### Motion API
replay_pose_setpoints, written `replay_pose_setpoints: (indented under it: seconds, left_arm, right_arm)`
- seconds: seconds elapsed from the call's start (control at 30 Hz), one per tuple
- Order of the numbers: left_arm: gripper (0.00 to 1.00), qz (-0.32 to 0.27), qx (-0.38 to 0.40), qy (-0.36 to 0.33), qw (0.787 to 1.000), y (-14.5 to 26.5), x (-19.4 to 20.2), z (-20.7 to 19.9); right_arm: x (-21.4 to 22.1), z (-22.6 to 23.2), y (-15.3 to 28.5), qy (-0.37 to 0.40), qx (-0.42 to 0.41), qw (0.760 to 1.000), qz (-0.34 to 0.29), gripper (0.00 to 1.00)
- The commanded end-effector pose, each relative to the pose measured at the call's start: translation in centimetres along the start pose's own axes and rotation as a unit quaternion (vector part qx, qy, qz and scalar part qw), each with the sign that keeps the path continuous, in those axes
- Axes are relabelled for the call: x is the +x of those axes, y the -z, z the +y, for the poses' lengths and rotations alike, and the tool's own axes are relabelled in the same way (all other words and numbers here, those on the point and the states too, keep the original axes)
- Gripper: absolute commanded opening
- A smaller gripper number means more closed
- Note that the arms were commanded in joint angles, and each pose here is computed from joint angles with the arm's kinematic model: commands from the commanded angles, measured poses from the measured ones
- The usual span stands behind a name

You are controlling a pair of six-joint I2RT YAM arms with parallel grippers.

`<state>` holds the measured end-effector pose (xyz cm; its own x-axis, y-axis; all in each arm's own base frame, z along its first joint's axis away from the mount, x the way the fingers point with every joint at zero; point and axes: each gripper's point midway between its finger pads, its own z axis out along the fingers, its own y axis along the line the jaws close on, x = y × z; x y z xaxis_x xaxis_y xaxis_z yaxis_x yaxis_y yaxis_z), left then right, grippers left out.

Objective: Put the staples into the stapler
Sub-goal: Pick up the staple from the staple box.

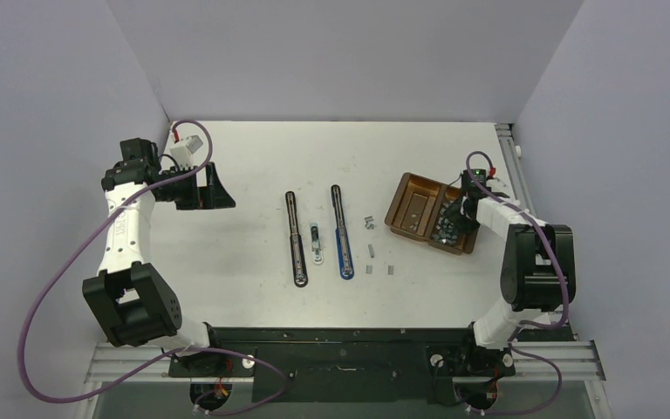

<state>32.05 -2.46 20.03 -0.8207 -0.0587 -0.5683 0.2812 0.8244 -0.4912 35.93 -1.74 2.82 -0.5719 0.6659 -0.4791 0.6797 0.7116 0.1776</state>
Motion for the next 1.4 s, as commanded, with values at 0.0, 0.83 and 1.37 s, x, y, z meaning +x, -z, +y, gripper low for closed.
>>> replay_pose_setpoints:
  seconds: [0.0,0.83,1.37]
  left_arm:
    - [0.96,-0.02,0.006,-0.019,1.0,1.0,-1.0,-0.7]
    - [0.96,-0.02,0.007,-0.016,1.0,1.1,-1.2,-0.7]
    - [0.96,-0.025,0.008,-0.021,0.999,1.4,-1.4,-1.0]
  right_arm:
    - [-2.2,0.6,-0.5,-0.01,0.009,0.999,-0.033,0.4]
    - [-1.7,1.2,0.2,-0.016,-0.019,0.999,-0.023,0.09]
    - [2.0,5.1,10.4,0.064,-0.144,0.987,-0.015,0.09]
